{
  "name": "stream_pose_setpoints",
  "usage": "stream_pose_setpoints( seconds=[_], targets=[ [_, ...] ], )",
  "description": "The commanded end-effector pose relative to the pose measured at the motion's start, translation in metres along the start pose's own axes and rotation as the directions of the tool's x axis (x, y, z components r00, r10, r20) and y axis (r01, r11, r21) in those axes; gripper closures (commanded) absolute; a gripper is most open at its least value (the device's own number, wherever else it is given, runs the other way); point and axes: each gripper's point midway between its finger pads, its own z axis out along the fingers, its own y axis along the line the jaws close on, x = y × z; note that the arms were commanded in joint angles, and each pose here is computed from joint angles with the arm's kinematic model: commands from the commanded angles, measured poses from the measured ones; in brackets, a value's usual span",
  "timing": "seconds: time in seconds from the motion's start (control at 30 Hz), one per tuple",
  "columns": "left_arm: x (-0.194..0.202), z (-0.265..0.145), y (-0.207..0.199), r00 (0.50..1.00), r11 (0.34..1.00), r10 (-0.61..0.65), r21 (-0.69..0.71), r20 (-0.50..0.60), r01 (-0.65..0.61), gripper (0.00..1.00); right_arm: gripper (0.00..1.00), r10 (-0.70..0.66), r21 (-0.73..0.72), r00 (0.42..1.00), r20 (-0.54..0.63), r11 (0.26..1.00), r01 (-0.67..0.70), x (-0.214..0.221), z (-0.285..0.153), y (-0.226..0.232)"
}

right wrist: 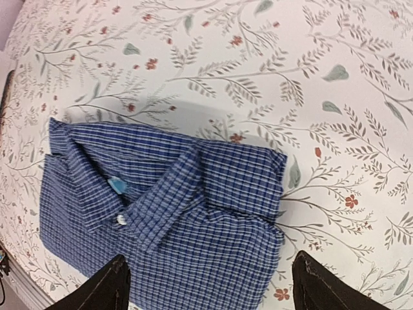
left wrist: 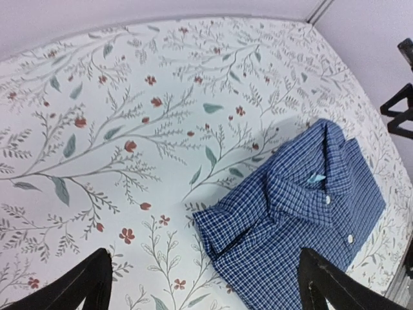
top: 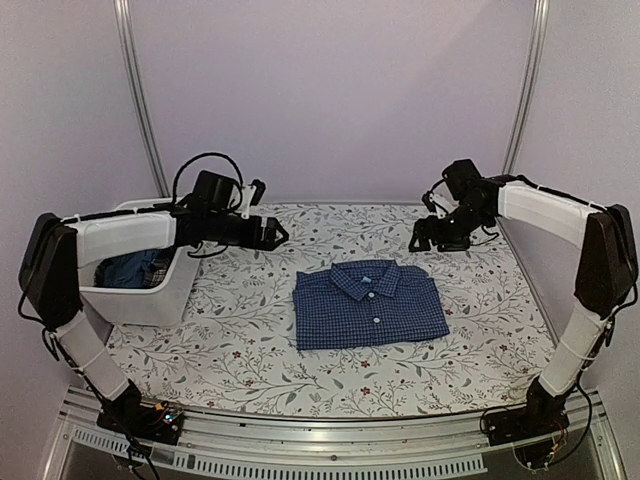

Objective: Fold and stack the mixed laundry pile
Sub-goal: Adjust the square-folded shirt at the center of the board, then move the square-folded shirt to the corner of the board.

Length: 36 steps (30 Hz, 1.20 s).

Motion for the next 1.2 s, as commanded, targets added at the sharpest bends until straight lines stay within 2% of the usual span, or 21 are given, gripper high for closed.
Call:
stream_pose_setpoints(
  seconds=[0.0, 0.1, 0.27, 0.43, 0.57, 0.73, 1.0, 1.17],
  targets=[
    [-0.052, -0.051, 0.009, 0.975, 0.993, -0.026, -0.104, 0.222, 0.05, 0.01, 0.14, -0.056, -0.006, 0.998, -0.015, 0.998, 0.056, 0.018, -0.019, 0.066],
    [-0.064, -0.073, 0.007, 0.961, 0.991, -0.042, -0.111, 0.275, 0.075, 0.0, 0.14, -0.09, 0.0, 0.99, -0.108, 0.996, 0.091, 0.052, 0.005, 0.104],
    [-0.065, -0.084, 0.003, 0.958, 0.99, -0.074, -0.096, 0.278, 0.104, 0.0, 0.14, -0.146, -0.025, 0.97, -0.193, 0.989, 0.144, 0.083, 0.052, 0.15],
    [-0.06, -0.091, 0.002, 0.958, 0.989, -0.079, -0.095, 0.276, 0.109, 0.0, 0.13, -0.156, 0.082, 0.942, -0.297, 0.979, 0.188, 0.107, 0.112, 0.143],
    [-0.058, -0.096, 0.002, 0.958, 0.988, -0.087, -0.101, 0.274, 0.119, 0.0, 0.08, -0.104, 0.204, 0.941, -0.322, 0.963, 0.176, 0.11, 0.147, 0.107],
    [-0.059, -0.097, 0.004, 0.953, 0.985, -0.102, -0.105, 0.285, 0.137, 0.0, 0.08, 0.03, 0.304, 0.932, -0.361, 0.949, 0.087, 0.121, 0.163, 0.024],
    [-0.072, -0.095, 0.006, 0.951, 0.984, -0.082, -0.125, 0.298, 0.124, 0.0, 0.08, 0.142, 0.364, 0.938, -0.318, 0.931, -0.018, 0.106, 0.13, -0.101],
    [-0.079, -0.092, 0.005, 0.952, 0.985, -0.061, -0.134, 0.3, 0.105, 0.0, 0.12, 0.121, 0.336, 0.949, -0.293, 0.942, -0.017, 0.08, 0.11, -0.154]
  ],
)
